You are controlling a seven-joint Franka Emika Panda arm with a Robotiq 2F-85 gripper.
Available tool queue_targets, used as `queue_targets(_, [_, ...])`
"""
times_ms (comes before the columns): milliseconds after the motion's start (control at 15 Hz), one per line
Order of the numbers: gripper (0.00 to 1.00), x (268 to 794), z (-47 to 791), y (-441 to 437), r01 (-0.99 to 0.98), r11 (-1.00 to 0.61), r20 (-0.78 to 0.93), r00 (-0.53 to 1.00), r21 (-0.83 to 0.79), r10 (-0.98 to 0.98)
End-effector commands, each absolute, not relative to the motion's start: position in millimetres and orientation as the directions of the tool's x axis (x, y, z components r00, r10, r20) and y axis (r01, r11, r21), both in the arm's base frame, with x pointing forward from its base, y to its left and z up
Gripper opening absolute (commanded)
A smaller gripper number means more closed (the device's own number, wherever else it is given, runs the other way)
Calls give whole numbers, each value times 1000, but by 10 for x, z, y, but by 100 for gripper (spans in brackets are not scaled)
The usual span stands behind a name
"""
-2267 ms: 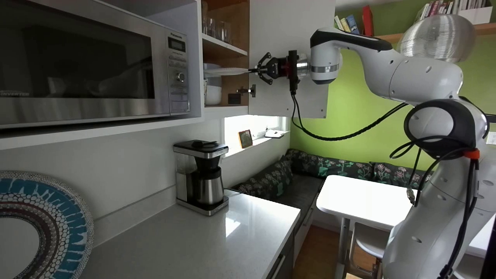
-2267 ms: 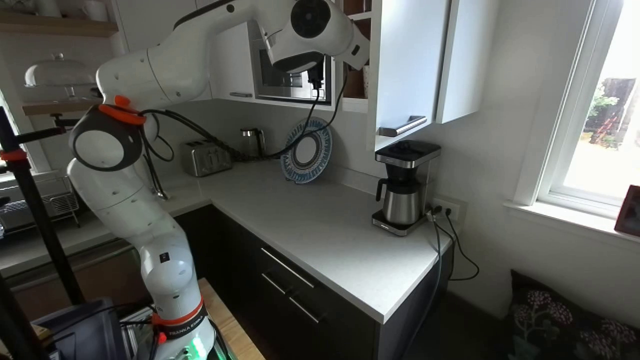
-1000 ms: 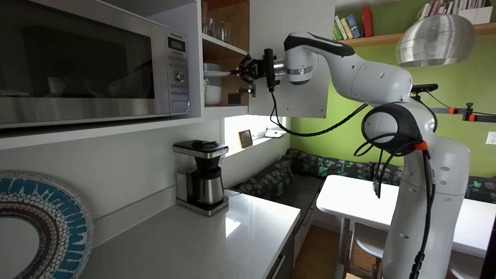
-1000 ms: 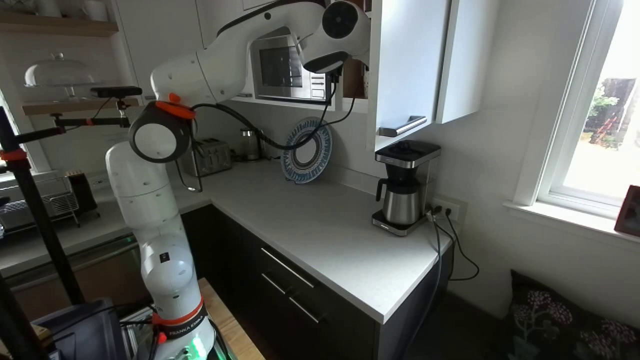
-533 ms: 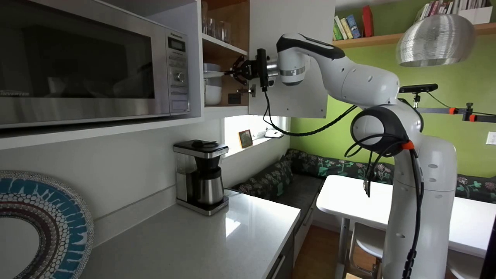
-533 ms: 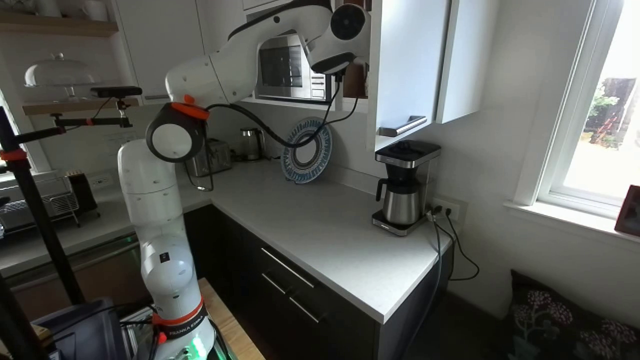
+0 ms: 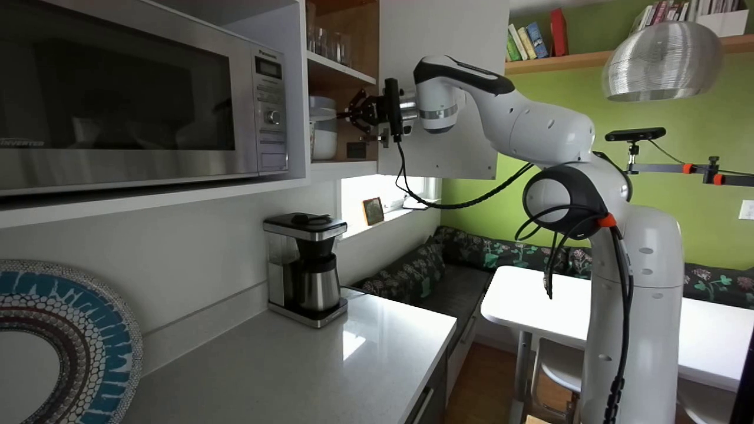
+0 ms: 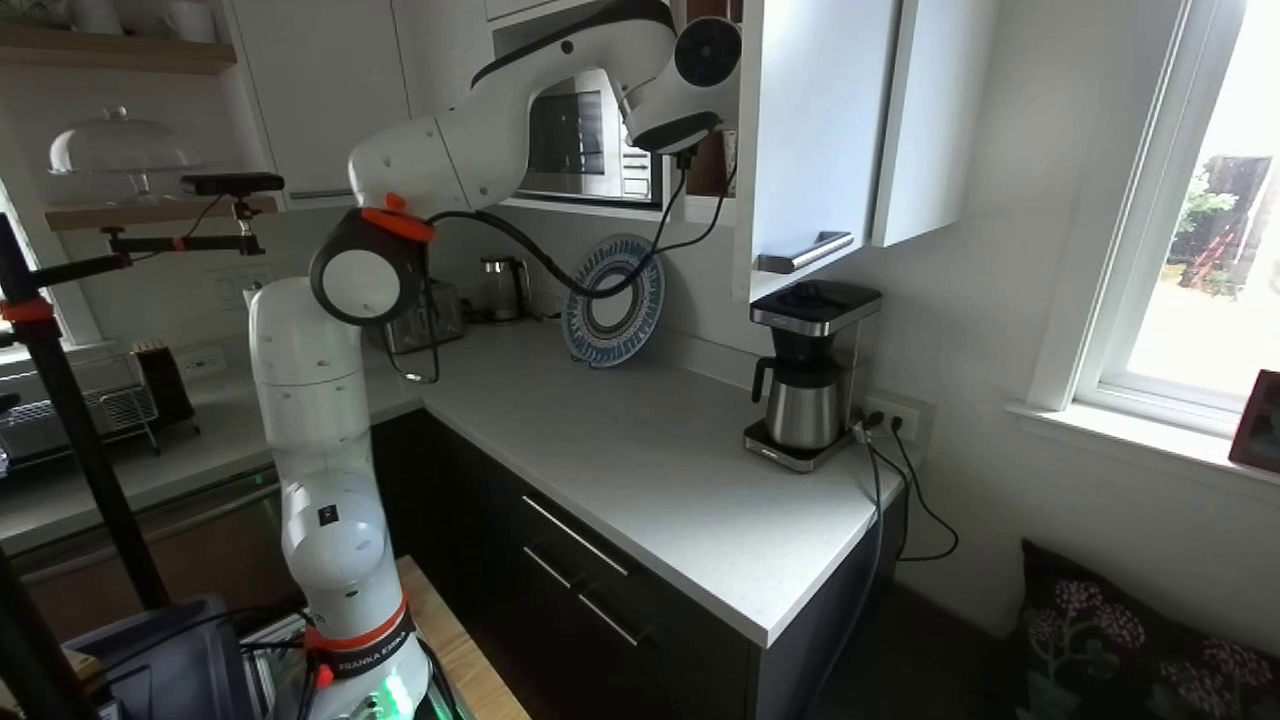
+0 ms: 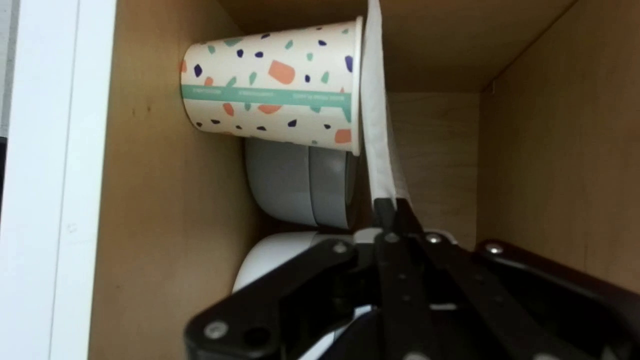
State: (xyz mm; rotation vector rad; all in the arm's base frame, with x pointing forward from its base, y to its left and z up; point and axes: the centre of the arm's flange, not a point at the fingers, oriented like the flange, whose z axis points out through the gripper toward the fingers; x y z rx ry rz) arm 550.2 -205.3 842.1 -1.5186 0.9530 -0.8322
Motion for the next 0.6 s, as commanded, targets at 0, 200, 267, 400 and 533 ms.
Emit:
queue_targets(0, [26,5482,8430,-2097,-153,-63,-14,457,-986,-890])
queue_targets(200, [40,5424,8479,-2131,-153,-75,-3,454,-985,-891])
queue_targets(267, [49,5389,8496,-2141,-155,-81,3,451,-985,-893])
queue_targets(400, [65,5295,8555,-2165,-153,-93,16,441,-984,-897])
queue_targets(533, [78,5199,8606,-2186,-157,-95,19,431,-983,-902])
